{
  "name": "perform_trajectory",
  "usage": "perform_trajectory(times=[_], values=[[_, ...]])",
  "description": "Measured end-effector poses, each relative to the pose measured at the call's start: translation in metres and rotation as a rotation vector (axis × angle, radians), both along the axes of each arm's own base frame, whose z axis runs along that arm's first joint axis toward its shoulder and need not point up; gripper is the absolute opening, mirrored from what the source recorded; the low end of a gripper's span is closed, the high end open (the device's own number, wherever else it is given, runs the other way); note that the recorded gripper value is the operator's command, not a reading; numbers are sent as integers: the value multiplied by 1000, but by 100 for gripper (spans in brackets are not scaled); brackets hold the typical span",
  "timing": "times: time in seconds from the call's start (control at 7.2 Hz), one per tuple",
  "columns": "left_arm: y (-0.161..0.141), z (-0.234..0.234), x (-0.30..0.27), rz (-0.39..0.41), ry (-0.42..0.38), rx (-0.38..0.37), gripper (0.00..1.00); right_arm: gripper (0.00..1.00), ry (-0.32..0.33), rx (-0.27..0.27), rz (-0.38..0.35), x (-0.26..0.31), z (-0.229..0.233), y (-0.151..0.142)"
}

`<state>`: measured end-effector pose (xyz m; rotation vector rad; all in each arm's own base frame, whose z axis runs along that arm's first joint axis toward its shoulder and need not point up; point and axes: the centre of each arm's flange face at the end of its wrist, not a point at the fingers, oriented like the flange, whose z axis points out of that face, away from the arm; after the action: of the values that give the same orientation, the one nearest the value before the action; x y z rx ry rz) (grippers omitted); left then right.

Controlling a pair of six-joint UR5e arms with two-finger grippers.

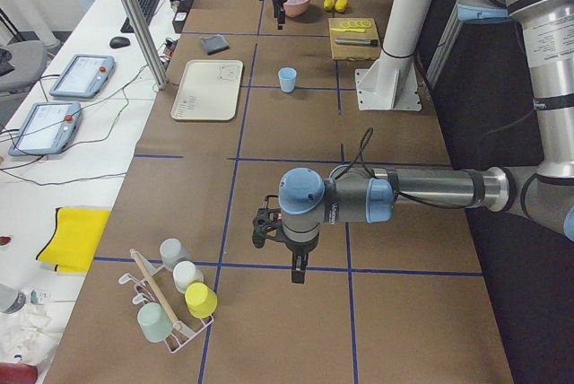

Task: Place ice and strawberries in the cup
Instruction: 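Move the right gripper back over the pink bowl of ice, then lower the right gripper into the ice and grasp another cube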

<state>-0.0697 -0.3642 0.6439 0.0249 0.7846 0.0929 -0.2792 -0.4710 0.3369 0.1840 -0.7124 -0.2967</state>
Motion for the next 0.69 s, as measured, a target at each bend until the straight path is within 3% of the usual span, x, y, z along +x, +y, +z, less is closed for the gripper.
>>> perform_trajectory(times=[0.69], values=[[1, 0, 1, -2, 18, -2, 100, 99, -16, 69, -89, 132, 125, 26]])
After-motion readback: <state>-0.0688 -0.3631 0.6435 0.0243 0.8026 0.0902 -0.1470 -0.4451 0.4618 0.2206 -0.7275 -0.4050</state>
